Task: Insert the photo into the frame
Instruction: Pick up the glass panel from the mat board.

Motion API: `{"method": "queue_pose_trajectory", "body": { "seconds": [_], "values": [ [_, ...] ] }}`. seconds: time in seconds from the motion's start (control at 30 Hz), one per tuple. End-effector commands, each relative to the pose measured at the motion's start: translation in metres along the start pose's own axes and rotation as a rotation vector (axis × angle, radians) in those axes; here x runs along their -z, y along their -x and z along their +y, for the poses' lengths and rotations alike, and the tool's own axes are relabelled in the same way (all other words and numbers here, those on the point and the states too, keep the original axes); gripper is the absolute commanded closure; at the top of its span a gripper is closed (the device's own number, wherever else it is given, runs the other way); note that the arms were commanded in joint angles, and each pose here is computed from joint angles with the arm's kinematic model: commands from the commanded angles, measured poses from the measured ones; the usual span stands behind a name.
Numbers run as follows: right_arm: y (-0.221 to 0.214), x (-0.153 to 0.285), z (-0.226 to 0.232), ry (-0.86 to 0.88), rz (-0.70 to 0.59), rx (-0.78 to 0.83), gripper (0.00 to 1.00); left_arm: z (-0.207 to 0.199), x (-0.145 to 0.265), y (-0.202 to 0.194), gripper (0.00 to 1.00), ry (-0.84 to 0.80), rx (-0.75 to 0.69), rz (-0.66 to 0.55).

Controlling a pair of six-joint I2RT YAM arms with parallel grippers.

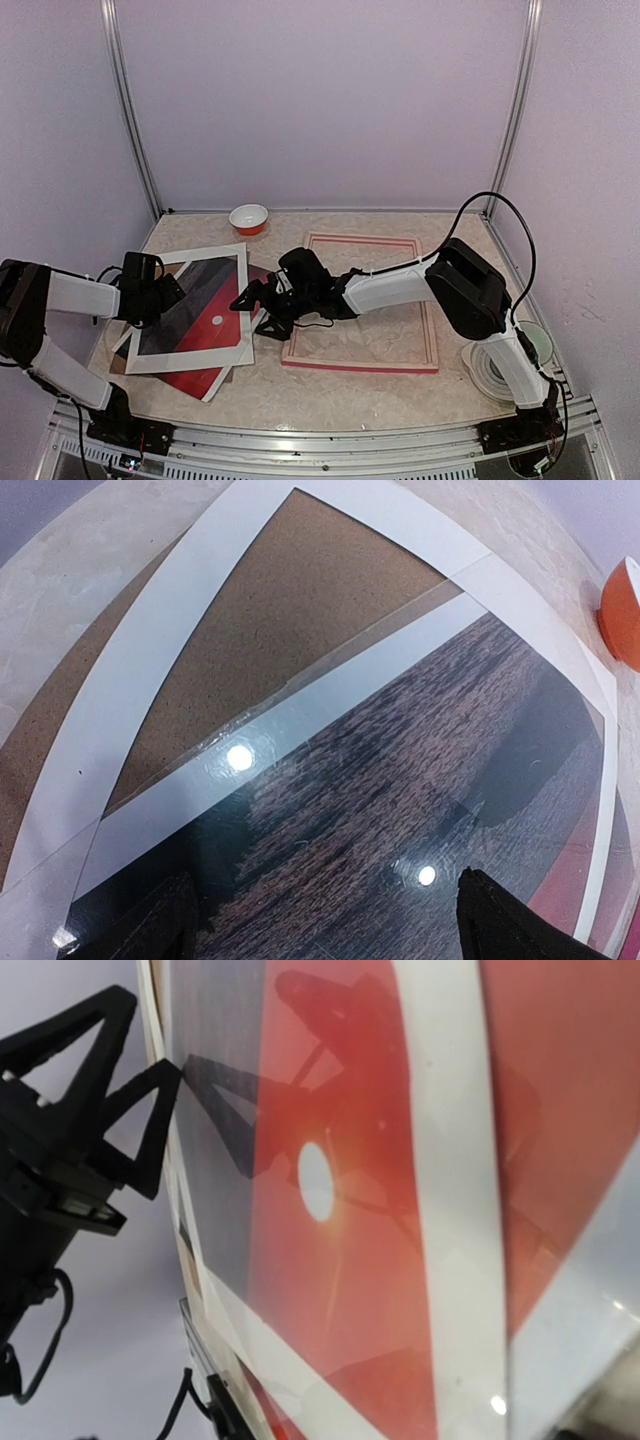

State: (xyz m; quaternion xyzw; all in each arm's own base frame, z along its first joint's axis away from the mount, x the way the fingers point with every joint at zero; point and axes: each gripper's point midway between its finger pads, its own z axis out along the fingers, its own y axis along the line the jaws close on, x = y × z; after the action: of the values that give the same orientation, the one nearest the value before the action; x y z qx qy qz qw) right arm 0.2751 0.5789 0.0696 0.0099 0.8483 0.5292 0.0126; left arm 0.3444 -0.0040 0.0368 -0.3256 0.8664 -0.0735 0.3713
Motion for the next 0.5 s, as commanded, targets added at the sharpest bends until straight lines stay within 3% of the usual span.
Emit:
{"method": "queue_pose_trajectory", "body": {
  "seconds": [0.0,0.47],
  "values": [
    [0.0033,0.0113,0.0323,0.077,-0.012,0.028,0.05,0.0092,-0.0024,-0.0222,0.11,0.020,-0.031,0.074],
    [0.0051,0.0073,0.0342,0.134,-0.021,0.042,0.08,0.0089,-0.0018,-0.0223,0.12,0.017,-0.030,0.071]
  ]
}}
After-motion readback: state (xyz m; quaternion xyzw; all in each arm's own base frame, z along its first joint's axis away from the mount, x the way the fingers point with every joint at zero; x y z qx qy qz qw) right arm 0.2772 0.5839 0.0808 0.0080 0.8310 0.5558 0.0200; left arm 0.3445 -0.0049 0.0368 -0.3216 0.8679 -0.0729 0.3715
